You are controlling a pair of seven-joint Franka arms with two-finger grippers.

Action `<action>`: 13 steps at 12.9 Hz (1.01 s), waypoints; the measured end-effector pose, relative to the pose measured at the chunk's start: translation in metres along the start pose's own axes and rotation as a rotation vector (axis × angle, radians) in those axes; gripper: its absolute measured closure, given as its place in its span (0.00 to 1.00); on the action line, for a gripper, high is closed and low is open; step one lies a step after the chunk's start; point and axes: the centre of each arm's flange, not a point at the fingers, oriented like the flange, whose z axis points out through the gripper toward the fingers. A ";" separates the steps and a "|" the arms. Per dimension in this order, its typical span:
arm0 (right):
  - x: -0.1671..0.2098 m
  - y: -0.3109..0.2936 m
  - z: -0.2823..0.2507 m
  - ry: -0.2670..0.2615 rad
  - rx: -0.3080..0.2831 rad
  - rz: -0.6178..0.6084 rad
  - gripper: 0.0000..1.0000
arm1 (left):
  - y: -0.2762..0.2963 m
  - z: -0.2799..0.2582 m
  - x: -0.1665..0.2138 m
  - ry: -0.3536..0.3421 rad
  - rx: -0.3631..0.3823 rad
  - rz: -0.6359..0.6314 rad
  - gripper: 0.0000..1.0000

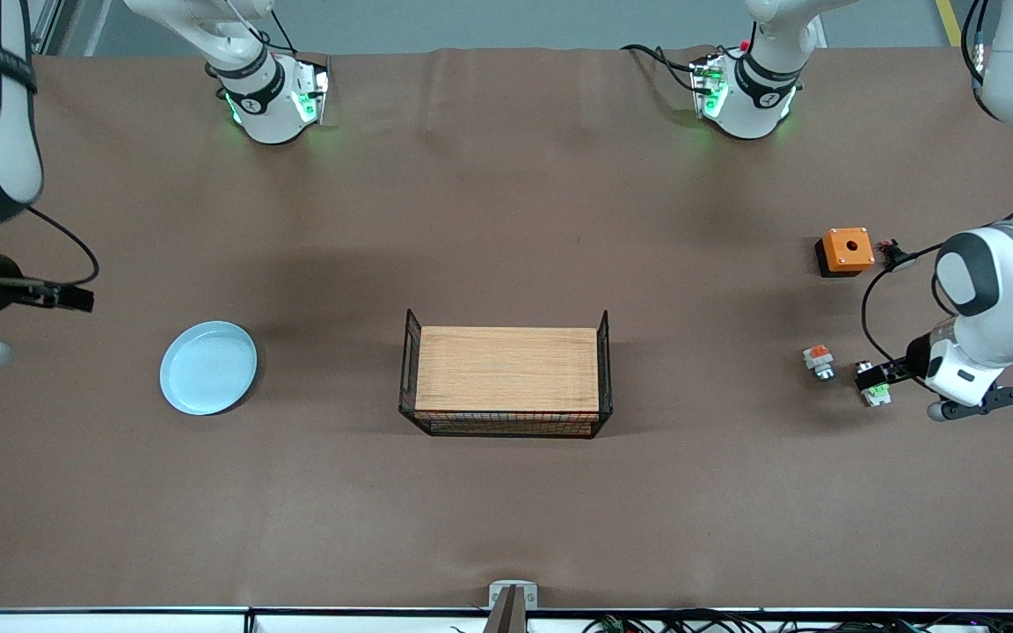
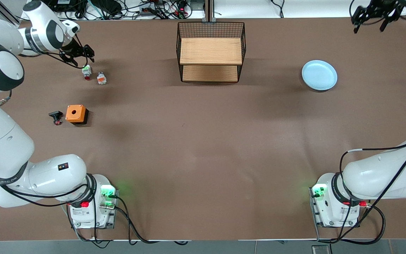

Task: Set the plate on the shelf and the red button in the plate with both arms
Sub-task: 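Grasp the blue plate rim with the right gripper while the left gripper grasps the switch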

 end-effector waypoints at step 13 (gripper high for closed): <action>0.056 0.021 0.235 0.039 0.183 -0.032 0.01 | -0.028 0.043 -0.003 -0.011 0.008 -0.041 0.17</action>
